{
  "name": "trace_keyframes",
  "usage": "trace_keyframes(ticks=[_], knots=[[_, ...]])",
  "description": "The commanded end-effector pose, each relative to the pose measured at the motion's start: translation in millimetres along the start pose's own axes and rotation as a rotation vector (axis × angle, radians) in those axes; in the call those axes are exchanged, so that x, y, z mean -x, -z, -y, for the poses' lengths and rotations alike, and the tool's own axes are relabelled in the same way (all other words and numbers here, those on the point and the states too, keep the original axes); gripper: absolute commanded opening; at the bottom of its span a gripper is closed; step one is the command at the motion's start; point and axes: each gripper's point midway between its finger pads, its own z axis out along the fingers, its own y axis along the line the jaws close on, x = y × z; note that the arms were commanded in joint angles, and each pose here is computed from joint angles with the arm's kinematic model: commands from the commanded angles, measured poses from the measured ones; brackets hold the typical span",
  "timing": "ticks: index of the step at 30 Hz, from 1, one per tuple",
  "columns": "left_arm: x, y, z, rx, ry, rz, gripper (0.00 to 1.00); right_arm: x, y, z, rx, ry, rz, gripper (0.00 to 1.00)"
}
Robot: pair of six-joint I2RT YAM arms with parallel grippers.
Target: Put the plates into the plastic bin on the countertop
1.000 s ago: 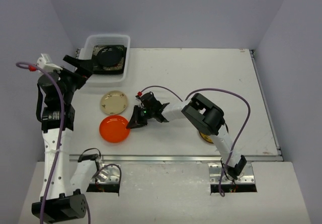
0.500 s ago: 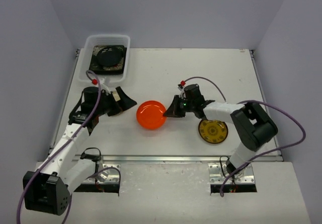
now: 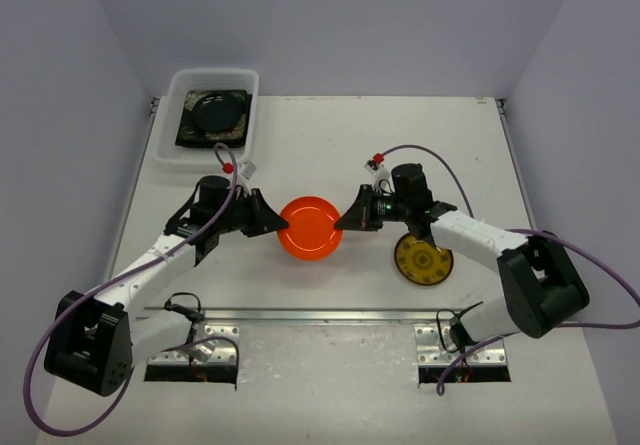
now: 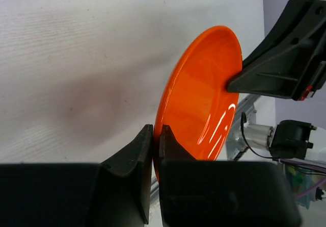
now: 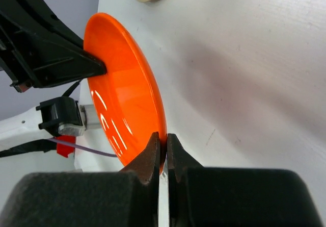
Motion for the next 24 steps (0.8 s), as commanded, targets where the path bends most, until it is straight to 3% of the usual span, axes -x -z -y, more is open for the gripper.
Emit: trace_keyframes(ticks=[1, 3, 4, 6, 10, 13, 15, 17, 19, 20, 24], knots=[[27.5, 2.0, 23.8, -0.061, -0.059, 0.084, 0.0, 10.1, 5.9, -20.1, 0.064, 0.062, 0.033, 0.41], [47.5, 6.0, 21.4, 0.004, -0.048, 0.159, 0.0, 12.6, 7.6, -7.8, -0.006, 0.049, 0.058, 0.91], [66.0, 11.6, 16.3, 0.07, -0.034, 0.221, 0.0, 12.7, 9.0, 4.3, -0.066, 0.038, 0.07, 0.99], [95.4, 23.3, 7.6, 0.153, -0.001, 0.305, 0.0, 13.2, 14.1, 15.1, -0.129, 0.046, 0.09, 0.99], [205.9, 105.7, -66.2, 0.391, 0.256, 0.679, 0.0, -0.9, 32.0, 44.5, -0.27, 0.048, 0.114, 0.99], [238.5, 125.0, -113.6, 0.467, 0.444, 0.847, 0.0, -7.6, 41.8, 53.0, -0.312, 0.064, 0.117, 0.99], [267.7, 131.6, -134.1, 0.452, 0.483, 0.984, 0.0, -12.7, 45.4, 56.6, -0.326, 0.067, 0.114, 0.99], [300.1, 113.2, -157.8, 0.423, 0.507, 0.999, 0.0, -16.1, 50.1, 57.1, -0.328, 0.073, 0.124, 0.99], [353.6, 98.3, -154.3, 0.378, 0.453, 0.963, 0.0, -19.4, 52.4, 55.5, -0.321, 0.078, 0.124, 0.99], [359.7, 73.1, -174.3, 0.383, 0.456, 0.891, 0.0, -21.1, 53.8, 54.9, -0.316, 0.085, 0.125, 0.99], [384.1, 36.8, -202.4, 0.345, 0.461, 0.81, 0.0, -28.0, 59.6, 57.2, -0.317, 0.113, 0.128, 0.99]])
